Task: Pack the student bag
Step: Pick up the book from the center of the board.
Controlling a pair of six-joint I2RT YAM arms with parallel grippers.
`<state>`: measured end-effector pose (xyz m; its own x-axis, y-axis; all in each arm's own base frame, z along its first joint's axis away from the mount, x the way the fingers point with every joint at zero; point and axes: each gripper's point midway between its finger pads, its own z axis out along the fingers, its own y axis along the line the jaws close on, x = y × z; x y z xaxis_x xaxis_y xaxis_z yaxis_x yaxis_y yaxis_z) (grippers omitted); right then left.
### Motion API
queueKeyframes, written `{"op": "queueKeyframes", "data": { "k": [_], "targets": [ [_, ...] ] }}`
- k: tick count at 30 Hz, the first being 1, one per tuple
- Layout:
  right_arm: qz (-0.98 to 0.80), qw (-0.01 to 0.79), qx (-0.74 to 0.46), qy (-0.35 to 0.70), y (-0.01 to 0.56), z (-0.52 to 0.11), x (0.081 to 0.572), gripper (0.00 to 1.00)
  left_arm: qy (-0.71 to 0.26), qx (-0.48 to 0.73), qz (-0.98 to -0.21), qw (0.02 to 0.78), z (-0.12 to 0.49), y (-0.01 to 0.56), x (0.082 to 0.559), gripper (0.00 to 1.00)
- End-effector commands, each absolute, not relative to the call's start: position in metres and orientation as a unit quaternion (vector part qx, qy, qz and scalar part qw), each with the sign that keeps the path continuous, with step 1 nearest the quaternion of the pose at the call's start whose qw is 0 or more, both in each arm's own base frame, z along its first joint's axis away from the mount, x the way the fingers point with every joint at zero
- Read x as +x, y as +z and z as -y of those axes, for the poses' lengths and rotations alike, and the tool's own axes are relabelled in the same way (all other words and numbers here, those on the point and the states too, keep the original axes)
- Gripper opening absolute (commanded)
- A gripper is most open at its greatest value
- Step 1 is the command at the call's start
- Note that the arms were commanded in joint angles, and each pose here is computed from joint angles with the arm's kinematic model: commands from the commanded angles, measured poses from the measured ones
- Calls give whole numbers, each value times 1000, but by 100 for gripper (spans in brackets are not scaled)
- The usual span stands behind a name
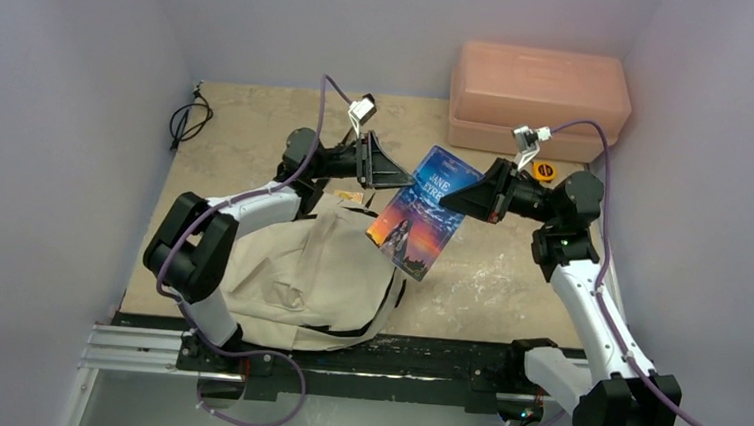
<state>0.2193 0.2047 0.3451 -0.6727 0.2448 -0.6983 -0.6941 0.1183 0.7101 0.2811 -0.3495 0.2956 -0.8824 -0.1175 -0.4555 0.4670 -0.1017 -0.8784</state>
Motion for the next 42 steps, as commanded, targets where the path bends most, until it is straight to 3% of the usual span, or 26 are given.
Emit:
{"op": "queueKeyframes", "data": {
  "k": [1,6,8,16,19,27,29,31,42],
  "targets": [
    [-603,440,-228,625,386,-206,213,0,-774,202,-560,218,343,341,251,29],
    [-636,440,-209,599,369,-205,227,0,-768,207,-556,240,338,347,247,1],
    [-663,442,-190,574,356,-202,239,10,-753,196,-576,251,337,341,251,0],
    [-730,425,-147,515,311,-192,260,36,-649,150,-680,306,325,308,267,0],
    [-751,418,-132,493,296,-188,268,53,-627,139,-703,306,320,297,268,0],
    [-784,411,-99,454,276,-180,296,71,-603,131,-729,298,309,271,259,0],
    [-784,424,-98,443,286,-178,305,81,-591,137,-736,301,306,267,257,0],
    [-774,437,-108,445,297,-180,310,97,-587,142,-739,300,304,264,255,0],
    [-664,407,-321,538,312,-250,286,99,-587,223,-722,291,303,264,236,0]
  ]
}}
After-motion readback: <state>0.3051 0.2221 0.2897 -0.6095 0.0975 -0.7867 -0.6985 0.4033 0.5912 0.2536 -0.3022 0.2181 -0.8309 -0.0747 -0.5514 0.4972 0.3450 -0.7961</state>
